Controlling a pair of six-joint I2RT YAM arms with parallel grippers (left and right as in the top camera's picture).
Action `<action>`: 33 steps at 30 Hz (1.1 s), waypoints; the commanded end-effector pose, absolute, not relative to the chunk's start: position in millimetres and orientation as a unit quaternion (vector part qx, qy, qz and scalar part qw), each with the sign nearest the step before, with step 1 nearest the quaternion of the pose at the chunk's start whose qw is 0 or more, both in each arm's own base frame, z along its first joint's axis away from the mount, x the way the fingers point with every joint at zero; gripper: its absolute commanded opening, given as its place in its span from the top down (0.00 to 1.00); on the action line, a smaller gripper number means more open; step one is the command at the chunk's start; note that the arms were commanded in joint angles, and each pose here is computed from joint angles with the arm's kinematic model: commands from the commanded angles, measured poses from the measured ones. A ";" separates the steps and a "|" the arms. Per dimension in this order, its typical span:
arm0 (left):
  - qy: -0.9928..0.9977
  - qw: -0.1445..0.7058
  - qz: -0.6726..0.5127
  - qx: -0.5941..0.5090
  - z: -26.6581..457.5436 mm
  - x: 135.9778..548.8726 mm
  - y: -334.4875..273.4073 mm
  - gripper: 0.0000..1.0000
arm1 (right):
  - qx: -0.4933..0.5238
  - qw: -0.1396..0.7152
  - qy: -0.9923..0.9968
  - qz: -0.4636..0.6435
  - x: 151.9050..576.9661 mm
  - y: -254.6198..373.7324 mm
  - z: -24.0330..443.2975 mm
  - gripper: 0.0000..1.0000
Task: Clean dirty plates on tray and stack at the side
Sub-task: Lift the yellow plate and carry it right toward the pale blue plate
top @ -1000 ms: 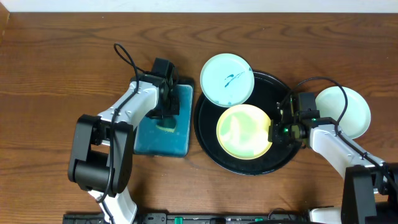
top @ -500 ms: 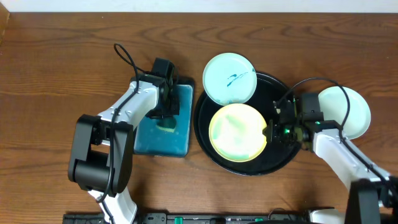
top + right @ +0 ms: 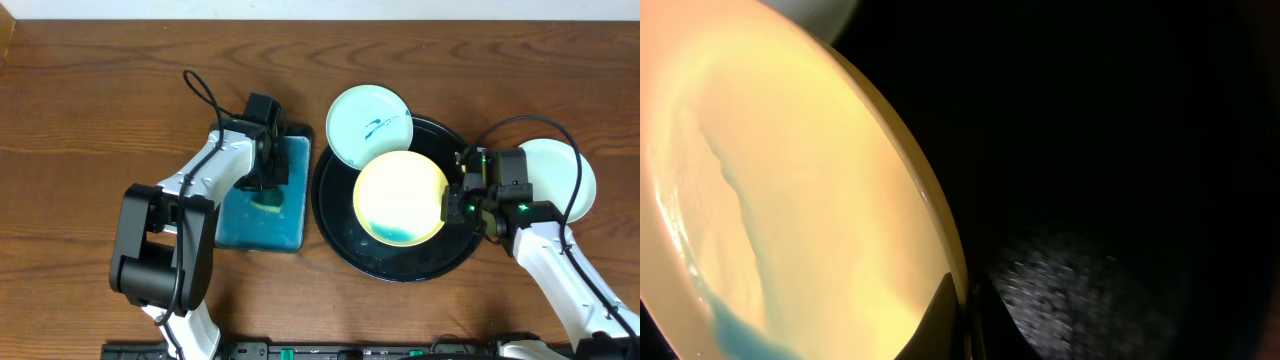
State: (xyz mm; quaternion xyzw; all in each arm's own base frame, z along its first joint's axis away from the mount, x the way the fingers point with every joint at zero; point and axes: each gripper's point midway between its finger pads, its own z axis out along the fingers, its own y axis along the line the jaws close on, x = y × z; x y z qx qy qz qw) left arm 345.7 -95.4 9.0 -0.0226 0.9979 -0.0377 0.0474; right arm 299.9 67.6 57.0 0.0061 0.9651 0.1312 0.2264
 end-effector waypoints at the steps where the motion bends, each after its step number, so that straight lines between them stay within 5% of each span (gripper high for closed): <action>1: 0.999 0.012 -0.029 -0.020 -10.0 334.2 -91.2 0.93 | 0.005 0.260 0.961 0.089 315.9 56.5 80.3 0.99; 20: 0.999 0.014 -0.030 -0.019 -10.0 335.1 -91.4 0.92 | 0.070 0.280 0.947 -0.142 326.8 -20.6 140.1 0.99; 33: 0.999 0.014 -0.030 -0.019 -10.0 335.1 -91.4 0.93 | -0.005 0.331 0.905 -0.267 336.5 -4.4 178.9 0.99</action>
